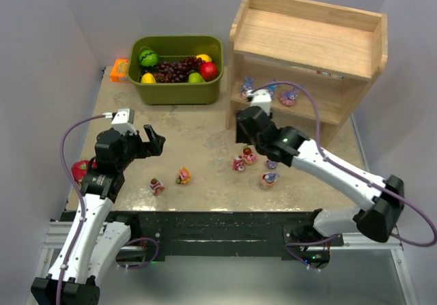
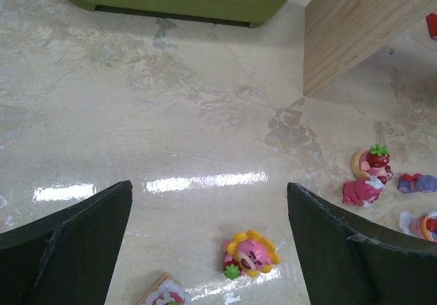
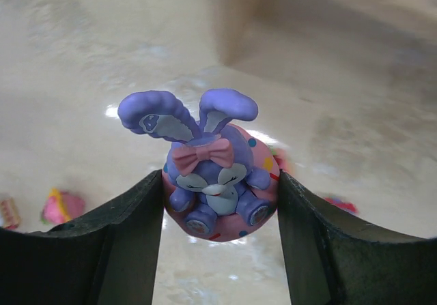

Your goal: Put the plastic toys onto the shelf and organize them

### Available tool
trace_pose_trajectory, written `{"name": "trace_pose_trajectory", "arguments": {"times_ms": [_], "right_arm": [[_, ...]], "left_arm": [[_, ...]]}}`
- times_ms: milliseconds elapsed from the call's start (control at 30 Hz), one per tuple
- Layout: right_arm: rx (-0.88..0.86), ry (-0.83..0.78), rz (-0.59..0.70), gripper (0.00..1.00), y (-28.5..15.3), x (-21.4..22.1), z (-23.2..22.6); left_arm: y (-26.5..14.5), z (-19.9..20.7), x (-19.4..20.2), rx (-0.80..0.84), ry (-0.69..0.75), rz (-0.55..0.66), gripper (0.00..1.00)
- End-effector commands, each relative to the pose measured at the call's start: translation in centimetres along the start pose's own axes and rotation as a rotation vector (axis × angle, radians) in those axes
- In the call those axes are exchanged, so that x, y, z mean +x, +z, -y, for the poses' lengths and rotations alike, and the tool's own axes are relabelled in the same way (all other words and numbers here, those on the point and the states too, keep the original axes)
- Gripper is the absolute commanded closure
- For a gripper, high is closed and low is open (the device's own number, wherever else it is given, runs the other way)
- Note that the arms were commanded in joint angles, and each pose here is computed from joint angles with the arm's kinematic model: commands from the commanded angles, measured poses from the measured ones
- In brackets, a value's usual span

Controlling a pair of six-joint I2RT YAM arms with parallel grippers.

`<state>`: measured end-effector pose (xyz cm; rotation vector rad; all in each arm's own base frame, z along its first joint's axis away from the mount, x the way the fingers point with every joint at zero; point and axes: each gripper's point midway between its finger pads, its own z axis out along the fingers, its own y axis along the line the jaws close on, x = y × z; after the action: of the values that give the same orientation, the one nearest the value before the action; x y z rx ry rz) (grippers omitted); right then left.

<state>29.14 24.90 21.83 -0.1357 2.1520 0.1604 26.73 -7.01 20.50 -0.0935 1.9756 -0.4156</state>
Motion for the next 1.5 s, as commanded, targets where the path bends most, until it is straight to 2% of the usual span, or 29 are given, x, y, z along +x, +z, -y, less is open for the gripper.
{"name": "trace_pose_trajectory", "arguments": {"times_ms": [0,167,433,1000,1467], "right_arm": [[0.205,0.124,0.077,1.0,-3.8,-2.4,9.0],[0.345,0.195,0.103,1.0,-5.3,-3.4,15.7],[0.507,0.252,0.099,1.0,-4.6,-3.6,22.2],[0.58,0.293,0.158,1.0,-3.1,-6.6,25.2],[0.557,0.32,0.236,1.0,-1.5,-8.2,25.4]], "left_arm": [[-0.1,0.8,-0.5,0.041,0.019,0.023,0.0],[-0.1,1.0,-0.5,0.052,0.018,0.022,0.01],[-0.2,0.9,-0.5,0.049,0.019,0.023,0.01],[0.0,0.6,-0.4,0.035,0.019,0.018,0.0],[0.1,0.3,-0.2,0.019,0.019,0.011,0.0]]}}
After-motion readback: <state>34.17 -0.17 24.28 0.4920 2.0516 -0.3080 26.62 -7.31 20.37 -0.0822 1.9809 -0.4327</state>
